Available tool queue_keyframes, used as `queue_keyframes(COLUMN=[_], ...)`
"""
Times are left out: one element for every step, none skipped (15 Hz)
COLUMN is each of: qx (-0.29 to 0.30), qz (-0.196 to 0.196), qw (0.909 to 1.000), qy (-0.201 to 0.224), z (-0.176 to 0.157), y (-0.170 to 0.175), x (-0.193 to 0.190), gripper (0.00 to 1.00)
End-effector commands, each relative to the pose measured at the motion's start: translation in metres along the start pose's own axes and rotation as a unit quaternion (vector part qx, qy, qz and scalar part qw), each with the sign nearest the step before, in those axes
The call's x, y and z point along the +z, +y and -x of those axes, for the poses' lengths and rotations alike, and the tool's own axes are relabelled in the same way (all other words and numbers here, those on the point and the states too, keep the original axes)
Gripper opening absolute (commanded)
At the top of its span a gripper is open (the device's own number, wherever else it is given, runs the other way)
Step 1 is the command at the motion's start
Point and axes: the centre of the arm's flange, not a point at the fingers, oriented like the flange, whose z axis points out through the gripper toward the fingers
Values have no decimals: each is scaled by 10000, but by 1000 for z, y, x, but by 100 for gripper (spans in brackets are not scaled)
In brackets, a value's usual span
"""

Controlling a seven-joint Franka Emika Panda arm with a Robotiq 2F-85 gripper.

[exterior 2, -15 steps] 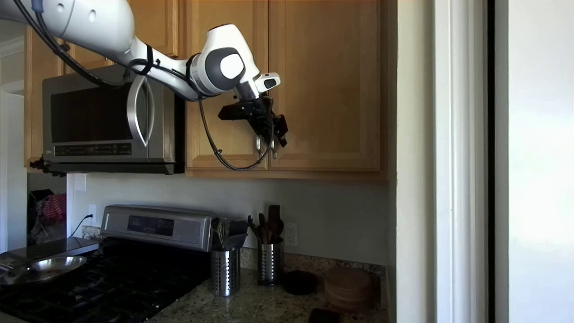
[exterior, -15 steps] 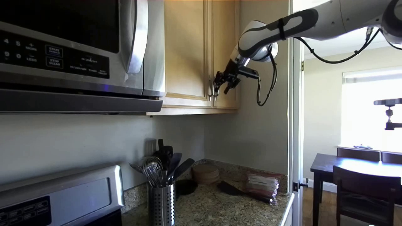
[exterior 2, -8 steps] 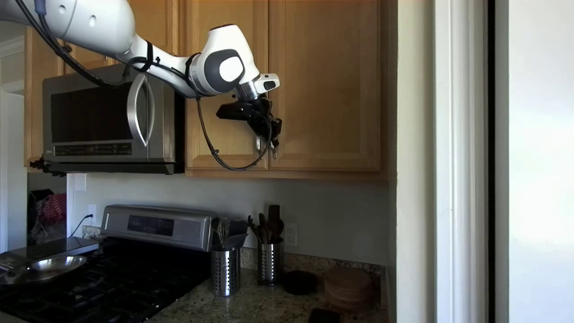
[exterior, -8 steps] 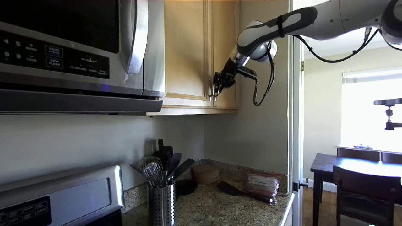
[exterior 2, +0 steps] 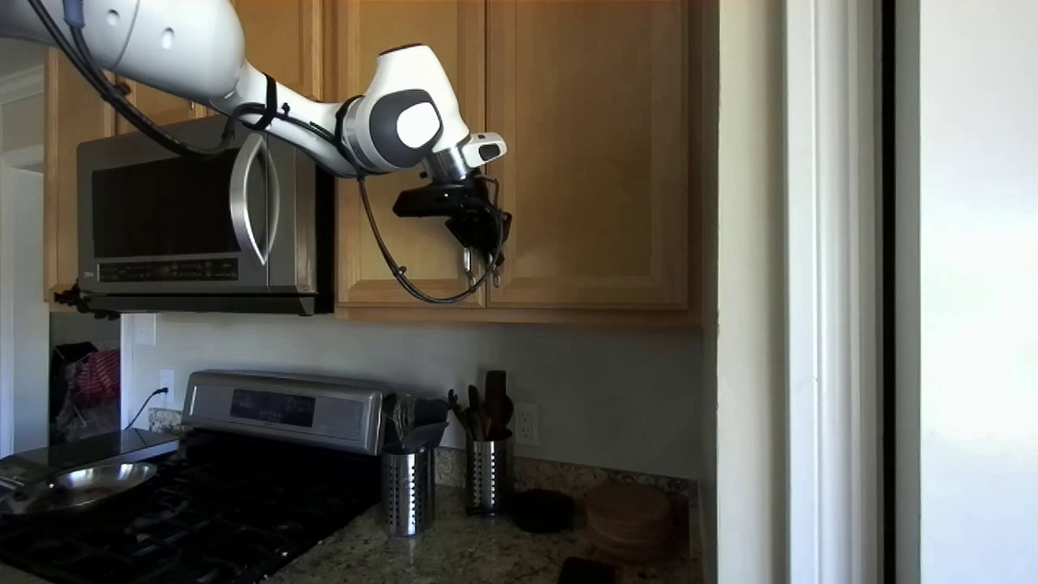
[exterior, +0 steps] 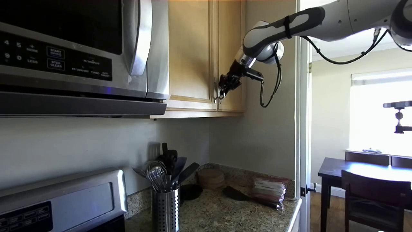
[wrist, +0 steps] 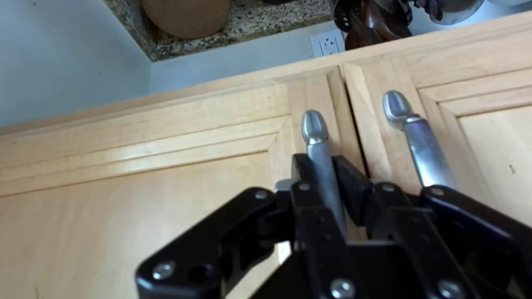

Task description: Open the right drawer of the cabinet.

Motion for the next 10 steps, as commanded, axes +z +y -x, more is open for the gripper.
queue_keyframes(qx=[-303, -354, -358, -360, -327, -313, -284, -248, -177, -125], qz=[101, 139, 203, 222, 268, 300, 357, 401, 473, 548], qw=[9993, 9990, 9988, 9986, 9984, 9981, 9976, 9972, 9967, 9961], qy=[-183, -224, -269, -305, -378, -429, -516, -585, -643, -678], z=[12, 14, 17, 19, 21, 23, 27, 30, 32, 34], y=[23, 28, 34, 37, 42, 44, 48, 51, 55, 58], x=[10, 9, 9, 6, 1, 0, -1, -3, -6, -9], gripper=[10, 10, 10, 10, 10, 10, 10, 10, 10, 10])
